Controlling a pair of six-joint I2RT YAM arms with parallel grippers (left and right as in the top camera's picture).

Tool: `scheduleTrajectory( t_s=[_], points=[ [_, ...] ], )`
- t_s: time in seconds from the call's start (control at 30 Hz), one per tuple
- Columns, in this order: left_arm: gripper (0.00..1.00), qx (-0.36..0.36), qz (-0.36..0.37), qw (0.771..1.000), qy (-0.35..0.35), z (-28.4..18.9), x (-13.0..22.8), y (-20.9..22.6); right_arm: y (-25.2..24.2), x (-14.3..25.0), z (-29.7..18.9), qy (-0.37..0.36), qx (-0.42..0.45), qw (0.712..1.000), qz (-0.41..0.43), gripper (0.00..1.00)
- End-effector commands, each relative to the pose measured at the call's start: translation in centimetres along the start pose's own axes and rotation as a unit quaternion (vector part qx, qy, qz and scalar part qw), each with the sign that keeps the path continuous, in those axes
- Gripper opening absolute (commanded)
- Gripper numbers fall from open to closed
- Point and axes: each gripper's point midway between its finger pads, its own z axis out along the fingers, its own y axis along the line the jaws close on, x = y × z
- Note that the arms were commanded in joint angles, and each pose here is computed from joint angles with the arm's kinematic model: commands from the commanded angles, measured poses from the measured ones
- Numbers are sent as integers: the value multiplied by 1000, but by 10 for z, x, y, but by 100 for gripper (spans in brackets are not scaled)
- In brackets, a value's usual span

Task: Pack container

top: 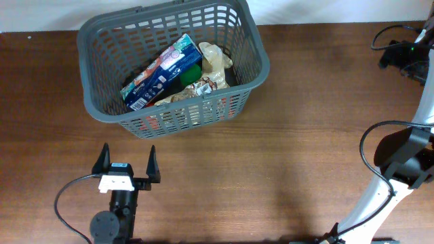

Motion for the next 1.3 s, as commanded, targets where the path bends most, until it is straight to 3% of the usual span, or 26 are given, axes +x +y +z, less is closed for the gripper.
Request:
scheduleTrajectory(
  t_s=[0.0, 0.2, 0.33, 1.27],
  points=[
    [99, -12, -9, 1000, 20, -1, 13, 5, -1, 0, 2, 1, 1, 1000, 7, 99],
    [99, -14, -8, 997, 70, -3, 38, 5, -1, 0, 2, 1, 1, 1000, 7, 99],
    [99, -12, 27, 997, 71, -3, 38, 5, -1, 0, 2, 1, 1, 1000, 7, 99],
    [99, -11, 27, 997, 71, -3, 38, 5, -1, 0, 2, 1, 1, 1000, 7, 99]
  ],
)
